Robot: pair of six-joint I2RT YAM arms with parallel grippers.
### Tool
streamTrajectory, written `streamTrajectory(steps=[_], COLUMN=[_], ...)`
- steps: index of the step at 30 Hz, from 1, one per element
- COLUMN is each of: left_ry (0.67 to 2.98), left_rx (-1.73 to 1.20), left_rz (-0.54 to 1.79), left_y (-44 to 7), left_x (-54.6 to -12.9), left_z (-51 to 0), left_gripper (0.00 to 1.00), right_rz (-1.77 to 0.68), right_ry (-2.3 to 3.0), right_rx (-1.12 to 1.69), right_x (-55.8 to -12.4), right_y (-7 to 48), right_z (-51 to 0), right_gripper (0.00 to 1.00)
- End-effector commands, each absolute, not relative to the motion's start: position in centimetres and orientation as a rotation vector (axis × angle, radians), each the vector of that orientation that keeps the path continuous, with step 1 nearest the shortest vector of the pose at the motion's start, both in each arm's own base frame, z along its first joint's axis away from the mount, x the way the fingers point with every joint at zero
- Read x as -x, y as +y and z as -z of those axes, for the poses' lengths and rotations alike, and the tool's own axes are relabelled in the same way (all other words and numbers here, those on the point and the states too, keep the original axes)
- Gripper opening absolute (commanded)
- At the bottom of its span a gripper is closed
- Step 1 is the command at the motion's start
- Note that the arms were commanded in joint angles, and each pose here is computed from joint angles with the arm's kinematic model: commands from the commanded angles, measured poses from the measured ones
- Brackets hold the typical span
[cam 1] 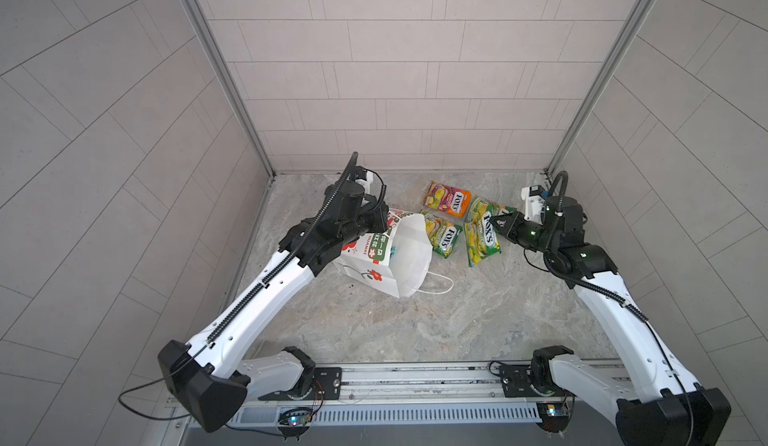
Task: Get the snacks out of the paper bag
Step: 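Lower the green pack onto the table beside the other packs and release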
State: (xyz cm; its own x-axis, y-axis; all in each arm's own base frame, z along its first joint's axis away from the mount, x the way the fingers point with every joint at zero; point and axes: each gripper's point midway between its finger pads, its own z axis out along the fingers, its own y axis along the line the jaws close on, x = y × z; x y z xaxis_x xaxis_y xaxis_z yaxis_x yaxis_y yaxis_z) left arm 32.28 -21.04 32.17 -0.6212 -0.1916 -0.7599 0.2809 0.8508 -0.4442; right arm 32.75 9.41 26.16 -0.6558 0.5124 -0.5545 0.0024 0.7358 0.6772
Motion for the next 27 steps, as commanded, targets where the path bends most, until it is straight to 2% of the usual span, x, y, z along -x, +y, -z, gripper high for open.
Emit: streamTrajectory(steps=[1, 13, 27], left_ry=[2.126, 2.131, 2.131], left_rx=[-0.067, -0.073, -0.089], left_rz=[0.676, 0.676, 0.672], left_y=[-20.9, -21.0, -21.0], left_x=[-32.2, -32.1, -32.0], left_z=[-32.7, -32.5, -32.6], left_gripper=[0.0, 0.0, 0.0], right_rz=[-0.785, -0.813, -0.656], right_ry=[2.134, 2.17, 2.338], right_rx=[-0.372, -0.485, -0.664], right_x=[-34.5, -39.7, -37.3], right_y=[8.8, 9.1, 2.2], right_z=[-25.4, -20.1, -9.2], right_gripper=[0.0, 0.0, 0.0])
